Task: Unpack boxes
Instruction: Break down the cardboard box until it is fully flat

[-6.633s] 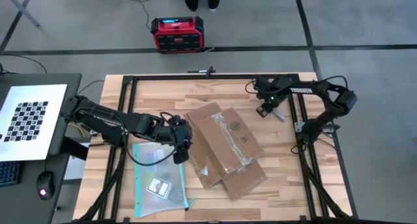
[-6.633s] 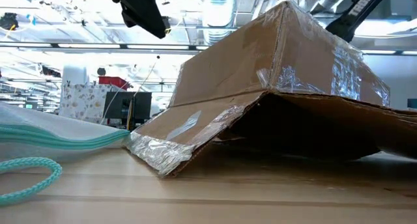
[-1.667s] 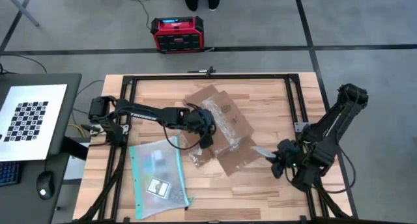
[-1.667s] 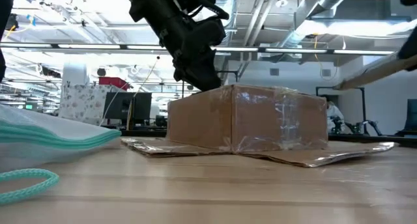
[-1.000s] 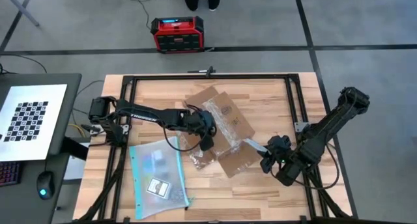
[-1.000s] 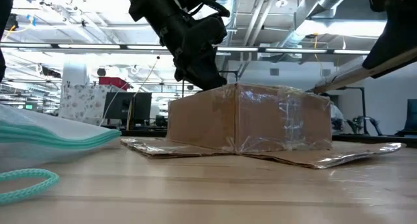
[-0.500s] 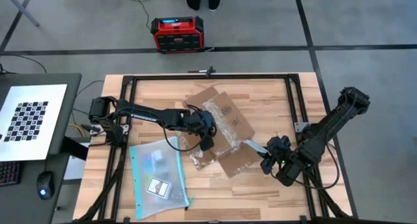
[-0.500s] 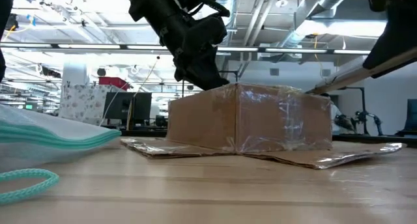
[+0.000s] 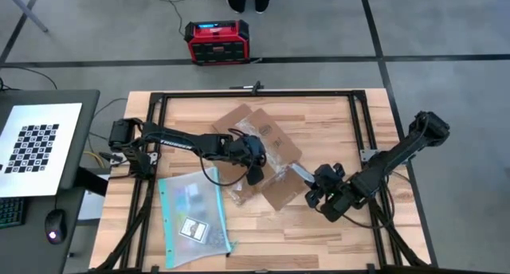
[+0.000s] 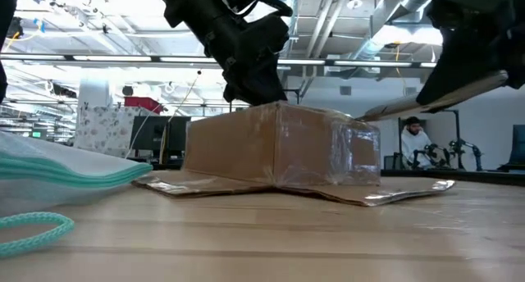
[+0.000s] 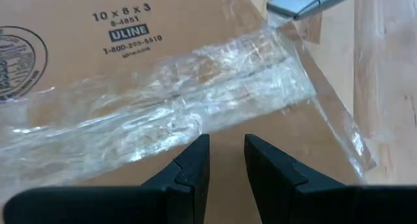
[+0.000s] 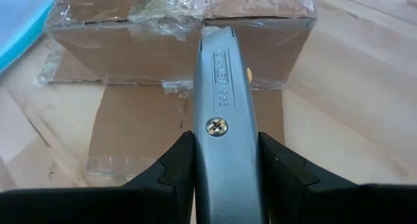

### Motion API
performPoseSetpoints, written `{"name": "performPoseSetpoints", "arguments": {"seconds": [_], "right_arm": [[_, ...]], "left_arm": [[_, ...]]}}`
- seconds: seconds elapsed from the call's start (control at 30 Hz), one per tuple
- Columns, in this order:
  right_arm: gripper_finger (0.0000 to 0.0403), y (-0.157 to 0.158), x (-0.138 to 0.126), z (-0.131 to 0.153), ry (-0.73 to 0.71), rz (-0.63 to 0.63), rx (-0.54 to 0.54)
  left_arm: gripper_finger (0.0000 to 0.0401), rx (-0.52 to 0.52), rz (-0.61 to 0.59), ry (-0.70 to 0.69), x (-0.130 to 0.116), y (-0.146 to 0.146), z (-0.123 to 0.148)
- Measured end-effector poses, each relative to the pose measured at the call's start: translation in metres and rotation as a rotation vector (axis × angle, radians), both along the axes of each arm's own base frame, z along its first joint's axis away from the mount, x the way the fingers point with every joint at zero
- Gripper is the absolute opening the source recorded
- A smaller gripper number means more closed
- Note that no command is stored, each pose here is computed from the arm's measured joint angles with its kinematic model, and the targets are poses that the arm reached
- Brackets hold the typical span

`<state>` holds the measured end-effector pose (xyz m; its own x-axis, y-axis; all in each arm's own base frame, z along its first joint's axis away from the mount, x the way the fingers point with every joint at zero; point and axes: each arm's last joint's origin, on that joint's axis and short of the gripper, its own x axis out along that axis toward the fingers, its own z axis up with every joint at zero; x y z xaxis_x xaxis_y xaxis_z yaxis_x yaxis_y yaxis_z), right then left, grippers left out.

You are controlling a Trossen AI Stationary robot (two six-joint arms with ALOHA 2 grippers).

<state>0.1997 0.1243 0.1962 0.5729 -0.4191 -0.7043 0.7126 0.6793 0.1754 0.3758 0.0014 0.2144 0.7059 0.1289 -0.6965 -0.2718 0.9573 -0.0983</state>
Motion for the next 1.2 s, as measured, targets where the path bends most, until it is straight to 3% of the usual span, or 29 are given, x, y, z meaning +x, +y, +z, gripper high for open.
{"name": "performPoseSetpoints", "arguments": {"seconds": [1.2], "right_arm": [[0.0119, -0.02, 0.008, 0.006, 0.026, -0.015, -0.039]], "left_arm": [[0.0082, -0.004, -0.055, 0.042, -0.003, -0.008, -0.002]]}}
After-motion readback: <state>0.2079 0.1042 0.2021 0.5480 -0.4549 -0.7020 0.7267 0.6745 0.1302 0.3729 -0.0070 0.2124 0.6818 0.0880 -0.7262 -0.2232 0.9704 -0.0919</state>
